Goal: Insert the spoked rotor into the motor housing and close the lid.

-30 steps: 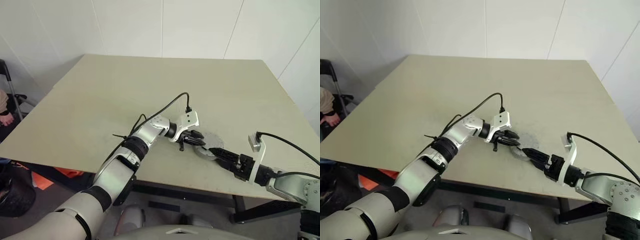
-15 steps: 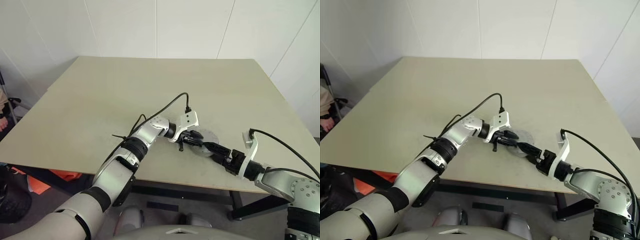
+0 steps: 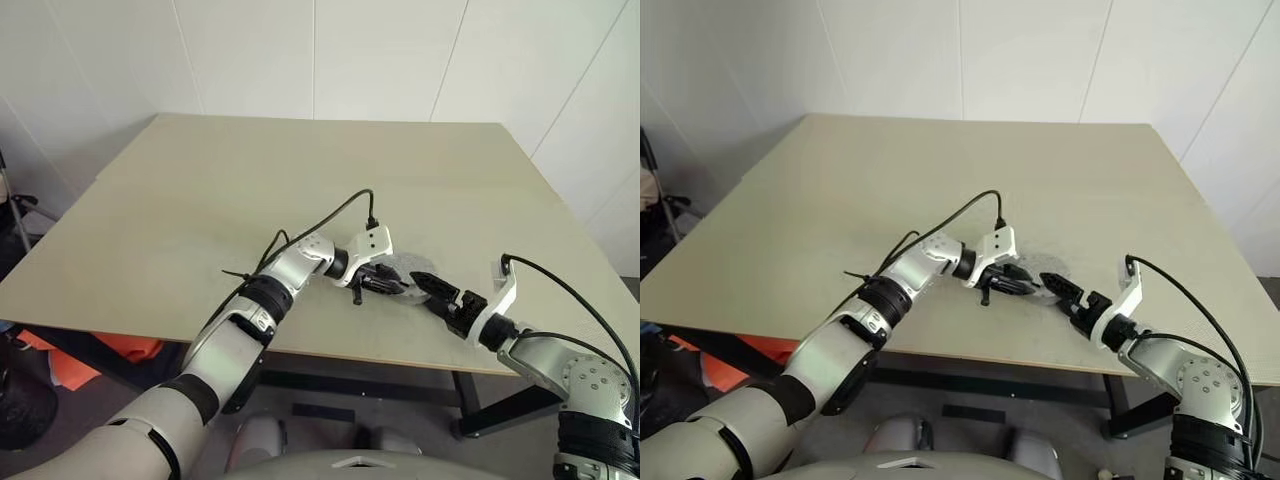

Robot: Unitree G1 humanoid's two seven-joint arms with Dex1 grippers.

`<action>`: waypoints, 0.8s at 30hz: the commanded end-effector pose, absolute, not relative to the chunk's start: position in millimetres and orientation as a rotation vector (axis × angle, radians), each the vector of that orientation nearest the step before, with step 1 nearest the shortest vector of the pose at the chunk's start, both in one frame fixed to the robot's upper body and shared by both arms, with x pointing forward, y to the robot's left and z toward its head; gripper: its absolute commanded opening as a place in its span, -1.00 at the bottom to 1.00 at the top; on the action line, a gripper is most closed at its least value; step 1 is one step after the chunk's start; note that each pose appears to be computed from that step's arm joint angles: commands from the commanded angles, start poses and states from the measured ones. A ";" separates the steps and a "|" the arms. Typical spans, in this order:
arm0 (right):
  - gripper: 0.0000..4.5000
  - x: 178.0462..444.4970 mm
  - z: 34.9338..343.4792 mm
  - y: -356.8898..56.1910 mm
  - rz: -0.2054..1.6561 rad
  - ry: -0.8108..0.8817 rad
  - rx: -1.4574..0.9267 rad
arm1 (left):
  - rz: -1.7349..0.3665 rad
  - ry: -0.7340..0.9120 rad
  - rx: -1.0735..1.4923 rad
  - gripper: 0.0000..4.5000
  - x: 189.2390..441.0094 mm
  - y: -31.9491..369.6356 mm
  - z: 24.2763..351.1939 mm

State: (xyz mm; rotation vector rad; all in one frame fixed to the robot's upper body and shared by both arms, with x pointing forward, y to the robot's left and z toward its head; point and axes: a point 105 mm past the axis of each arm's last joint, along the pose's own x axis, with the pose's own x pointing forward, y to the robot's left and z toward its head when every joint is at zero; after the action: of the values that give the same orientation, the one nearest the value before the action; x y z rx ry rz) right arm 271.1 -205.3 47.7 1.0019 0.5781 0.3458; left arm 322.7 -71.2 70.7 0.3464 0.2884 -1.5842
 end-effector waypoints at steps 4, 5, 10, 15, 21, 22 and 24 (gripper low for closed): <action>0.99 275.0 34.3 -219.1 0.215 0.562 1.001 | -1.599 0.260 0.354 -0.42 320.7 -75.1 77.1; 0.99 275.1 34.2 -218.1 0.217 0.561 1.005 | -1.600 0.260 0.353 -0.42 320.4 -75.3 77.2; 0.56 277.2 32.7 -216.0 0.212 0.556 1.014 | -1.600 0.262 0.347 -0.42 319.9 -76.3 77.4; -0.16 279.7 31.2 -217.8 0.201 0.554 1.013 | -1.597 0.264 0.342 -0.42 320.5 -75.5 77.7; -0.29 282.7 33.5 -216.8 0.212 0.552 1.028 | -1.594 0.263 0.339 -0.42 320.7 -75.1 78.2; -0.35 283.5 33.4 -216.6 0.211 0.553 1.033 | -1.593 0.263 0.336 -0.42 321.0 -75.1 78.7; -0.43 284.8 33.6 -215.6 0.211 0.554 1.036 | -1.591 0.263 0.332 -0.42 321.7 -74.6 79.5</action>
State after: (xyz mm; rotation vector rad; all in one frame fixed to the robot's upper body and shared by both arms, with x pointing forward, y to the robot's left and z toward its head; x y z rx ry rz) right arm 288.1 -217.1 50.3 1.0512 0.4776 0.2606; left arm 319.9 -73.4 76.9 0.3181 0.2622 -1.5985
